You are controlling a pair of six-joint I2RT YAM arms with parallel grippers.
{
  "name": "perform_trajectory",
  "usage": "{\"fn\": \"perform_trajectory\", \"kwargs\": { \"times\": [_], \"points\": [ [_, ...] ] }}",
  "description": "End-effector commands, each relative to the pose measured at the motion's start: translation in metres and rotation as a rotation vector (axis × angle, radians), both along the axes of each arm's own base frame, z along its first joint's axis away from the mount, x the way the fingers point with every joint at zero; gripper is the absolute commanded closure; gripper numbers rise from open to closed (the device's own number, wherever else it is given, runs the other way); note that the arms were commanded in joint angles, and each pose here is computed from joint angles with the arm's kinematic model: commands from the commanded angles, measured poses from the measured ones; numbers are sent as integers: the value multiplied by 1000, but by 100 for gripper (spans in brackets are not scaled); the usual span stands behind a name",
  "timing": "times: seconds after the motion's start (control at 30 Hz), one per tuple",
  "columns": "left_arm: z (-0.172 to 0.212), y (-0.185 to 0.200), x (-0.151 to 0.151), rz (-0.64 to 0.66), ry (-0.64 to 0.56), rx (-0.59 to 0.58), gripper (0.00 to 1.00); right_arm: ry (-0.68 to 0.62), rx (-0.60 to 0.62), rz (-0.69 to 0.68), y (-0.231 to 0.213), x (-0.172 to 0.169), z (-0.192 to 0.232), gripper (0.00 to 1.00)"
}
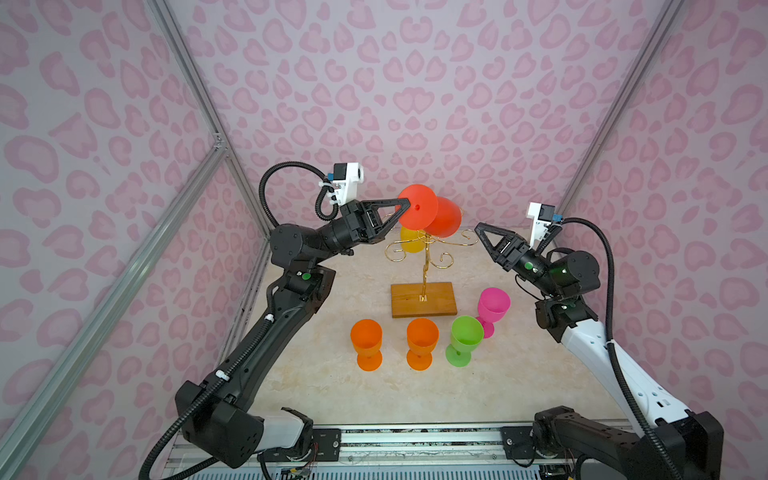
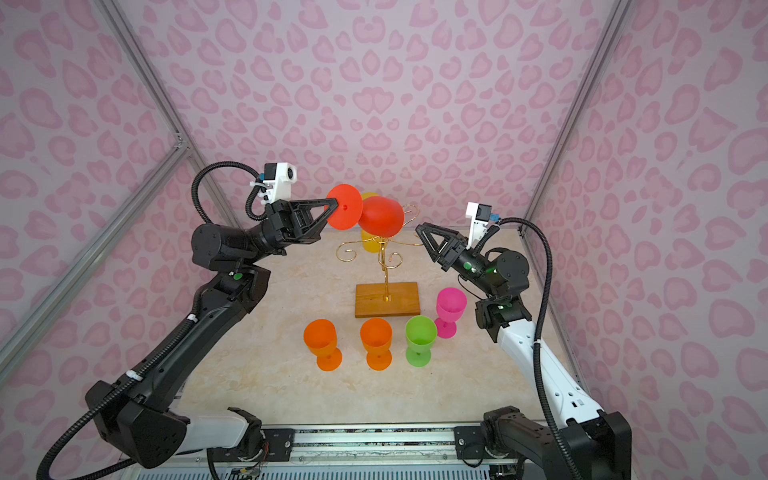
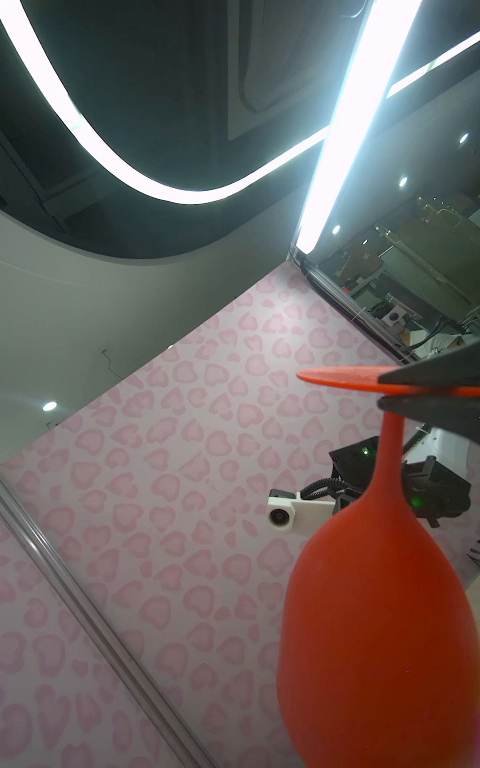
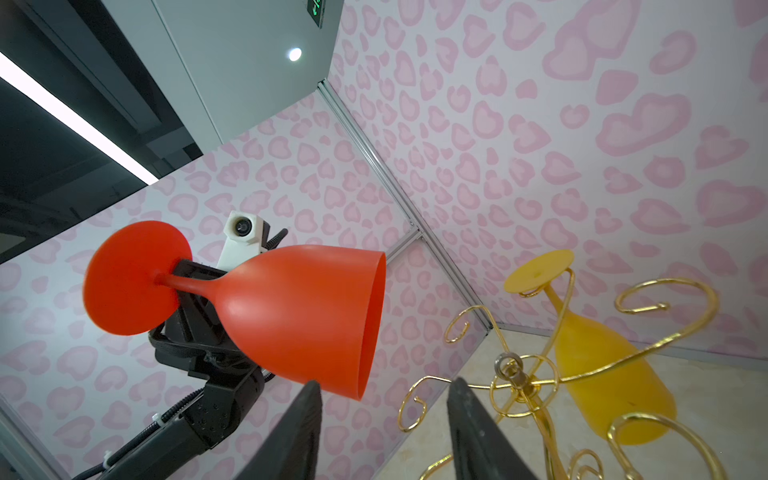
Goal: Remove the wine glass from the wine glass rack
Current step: 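Raise the red glass toward the right gripper while the right gripper grasps its bowl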
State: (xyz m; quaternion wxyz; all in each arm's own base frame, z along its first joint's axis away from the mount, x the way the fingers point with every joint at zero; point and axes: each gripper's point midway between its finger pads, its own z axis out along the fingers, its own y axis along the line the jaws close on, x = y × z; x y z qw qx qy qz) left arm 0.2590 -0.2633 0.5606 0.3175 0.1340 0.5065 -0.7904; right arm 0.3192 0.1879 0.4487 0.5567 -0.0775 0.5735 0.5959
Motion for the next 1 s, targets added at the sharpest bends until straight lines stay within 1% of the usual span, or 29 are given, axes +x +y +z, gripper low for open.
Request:
{"fn": "perform_trajectory", "kwargs": {
  "times": [0.0,0.37,0.63,0.8,0.97],
  "points": [
    [17,5,-17,-61,-60,-91,98,-92,48,48,2,-13,20,50],
    [8,-7,-8,-157,10,-168,98,-107,91,97,8,-13,22,50],
    [-2,-15,4,-213,66,-212,98,-161,125,149,10,-27,33,52],
    [-3,-15,8,-246,94,-250,98,-191,127,176,14,-35,35,59],
    [-3,-12,13,-284,121,-305,98,-211,142,204,15,-41,35,70]
  ]
}}
